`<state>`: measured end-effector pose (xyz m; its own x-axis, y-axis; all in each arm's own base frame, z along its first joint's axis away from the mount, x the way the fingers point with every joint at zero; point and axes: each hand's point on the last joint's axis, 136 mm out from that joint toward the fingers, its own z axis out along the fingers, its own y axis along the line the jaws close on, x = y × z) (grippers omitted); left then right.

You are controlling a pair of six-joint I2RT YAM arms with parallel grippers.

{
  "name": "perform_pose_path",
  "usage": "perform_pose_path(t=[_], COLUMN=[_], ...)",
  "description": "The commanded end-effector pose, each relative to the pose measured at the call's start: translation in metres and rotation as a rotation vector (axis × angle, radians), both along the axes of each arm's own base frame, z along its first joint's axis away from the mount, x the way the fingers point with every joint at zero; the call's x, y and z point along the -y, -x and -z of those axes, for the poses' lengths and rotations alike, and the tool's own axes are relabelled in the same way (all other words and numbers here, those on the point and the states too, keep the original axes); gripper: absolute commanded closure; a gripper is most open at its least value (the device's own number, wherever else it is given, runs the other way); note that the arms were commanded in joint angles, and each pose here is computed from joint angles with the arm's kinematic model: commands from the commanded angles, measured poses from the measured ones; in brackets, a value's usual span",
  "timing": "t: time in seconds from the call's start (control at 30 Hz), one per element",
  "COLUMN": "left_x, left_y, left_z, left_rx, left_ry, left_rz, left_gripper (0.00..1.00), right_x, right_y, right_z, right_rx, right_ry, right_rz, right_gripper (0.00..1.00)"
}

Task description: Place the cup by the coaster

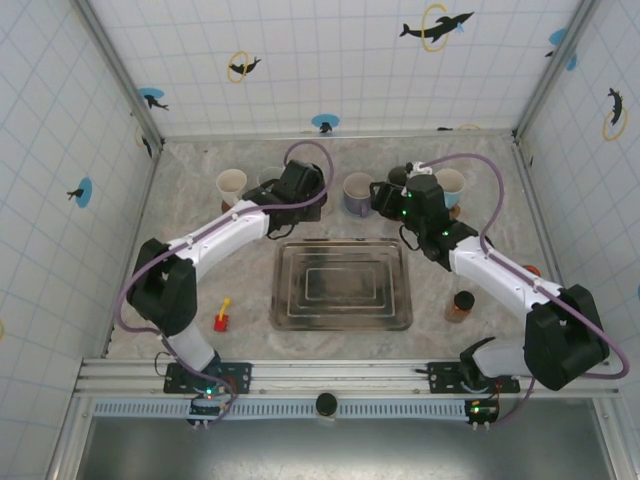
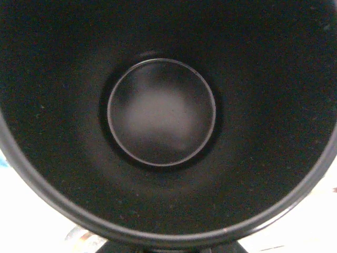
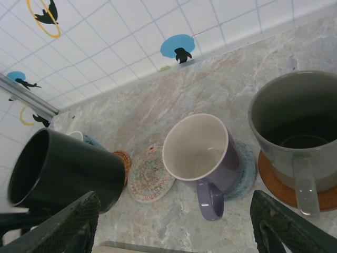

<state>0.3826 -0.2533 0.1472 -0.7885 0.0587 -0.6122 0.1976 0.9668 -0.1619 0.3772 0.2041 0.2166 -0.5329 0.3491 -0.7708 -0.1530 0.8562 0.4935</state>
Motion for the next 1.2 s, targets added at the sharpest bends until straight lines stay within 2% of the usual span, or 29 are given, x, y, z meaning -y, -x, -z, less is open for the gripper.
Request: perform_pose_path(t=[0.0, 0.37, 1.17], left_x=[0.006, 0.017, 0.008], left_y=[-0.031, -0.055, -0.068], left_z=[-0.028, -0.007, 0.032], left_rx=[0.102, 0.067, 0.025], left_ry=[0.041, 0.017, -0.021], left_rz=[-0.007, 0.003, -0.088], left_gripper=[1.0, 1.0, 1.0], right_x=[0.0, 0.003, 0.004], right_y=[-0.011, -0.017, -0.022], right_z=[-0.019, -0.012, -0.001], right_rx=[0.045, 0.022, -0.009], right_ry=[-0.009, -0.001, -0.007], right_rz=[0.006, 0.008, -0.003], right_gripper=[0.24, 0.24, 0.26])
